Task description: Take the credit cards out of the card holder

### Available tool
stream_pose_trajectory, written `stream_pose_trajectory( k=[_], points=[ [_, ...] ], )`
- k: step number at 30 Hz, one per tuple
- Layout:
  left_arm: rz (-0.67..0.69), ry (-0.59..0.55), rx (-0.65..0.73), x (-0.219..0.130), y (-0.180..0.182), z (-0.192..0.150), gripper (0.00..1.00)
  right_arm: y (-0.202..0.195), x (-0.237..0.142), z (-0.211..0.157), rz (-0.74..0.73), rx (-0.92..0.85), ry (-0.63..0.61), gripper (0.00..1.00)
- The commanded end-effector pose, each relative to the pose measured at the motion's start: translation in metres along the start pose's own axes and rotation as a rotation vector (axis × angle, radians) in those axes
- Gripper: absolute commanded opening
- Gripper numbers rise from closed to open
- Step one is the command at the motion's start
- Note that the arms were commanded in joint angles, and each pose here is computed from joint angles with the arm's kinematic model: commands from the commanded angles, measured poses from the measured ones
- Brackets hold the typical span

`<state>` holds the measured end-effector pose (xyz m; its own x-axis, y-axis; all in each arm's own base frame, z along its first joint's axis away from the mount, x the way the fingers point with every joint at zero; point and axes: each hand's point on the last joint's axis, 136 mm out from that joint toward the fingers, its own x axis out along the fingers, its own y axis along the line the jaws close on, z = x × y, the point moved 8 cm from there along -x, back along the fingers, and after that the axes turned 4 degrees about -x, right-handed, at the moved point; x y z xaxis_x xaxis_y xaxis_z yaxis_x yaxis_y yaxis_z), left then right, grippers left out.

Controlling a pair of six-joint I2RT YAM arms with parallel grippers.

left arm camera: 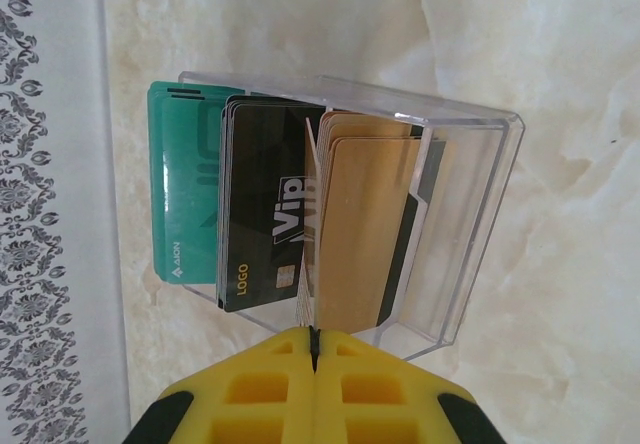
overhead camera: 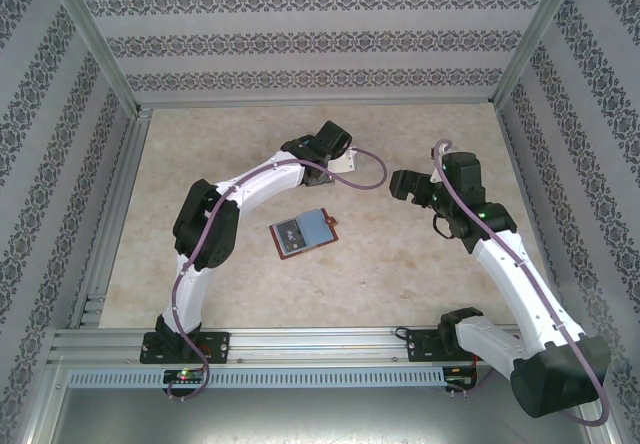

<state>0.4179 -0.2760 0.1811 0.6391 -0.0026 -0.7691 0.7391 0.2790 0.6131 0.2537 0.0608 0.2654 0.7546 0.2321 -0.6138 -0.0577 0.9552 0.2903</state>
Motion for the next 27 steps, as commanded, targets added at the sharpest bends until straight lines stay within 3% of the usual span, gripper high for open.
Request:
stream_pose_trajectory(
  k=[1, 10, 27],
  points=[
    [0.031, -0.007, -0.023, -0.014, 0.007, 0.007, 0.0, -0.003, 0.002, -0.004, 0.001, 0.004, 0.017, 0.98],
    [0.009, -0.043, -0.058, -0.04, 0.01, 0.007, 0.0, -0.003, 0.004, -0.006, 0.01, 0.016, 0.021, 0.98],
    [-0.027, 0.024, -0.032, -0.017, -0.015, -0.008, 0.0, -0.003, 0.006, -0.007, 0.015, 0.022, 0.031, 0.98]
  ],
)
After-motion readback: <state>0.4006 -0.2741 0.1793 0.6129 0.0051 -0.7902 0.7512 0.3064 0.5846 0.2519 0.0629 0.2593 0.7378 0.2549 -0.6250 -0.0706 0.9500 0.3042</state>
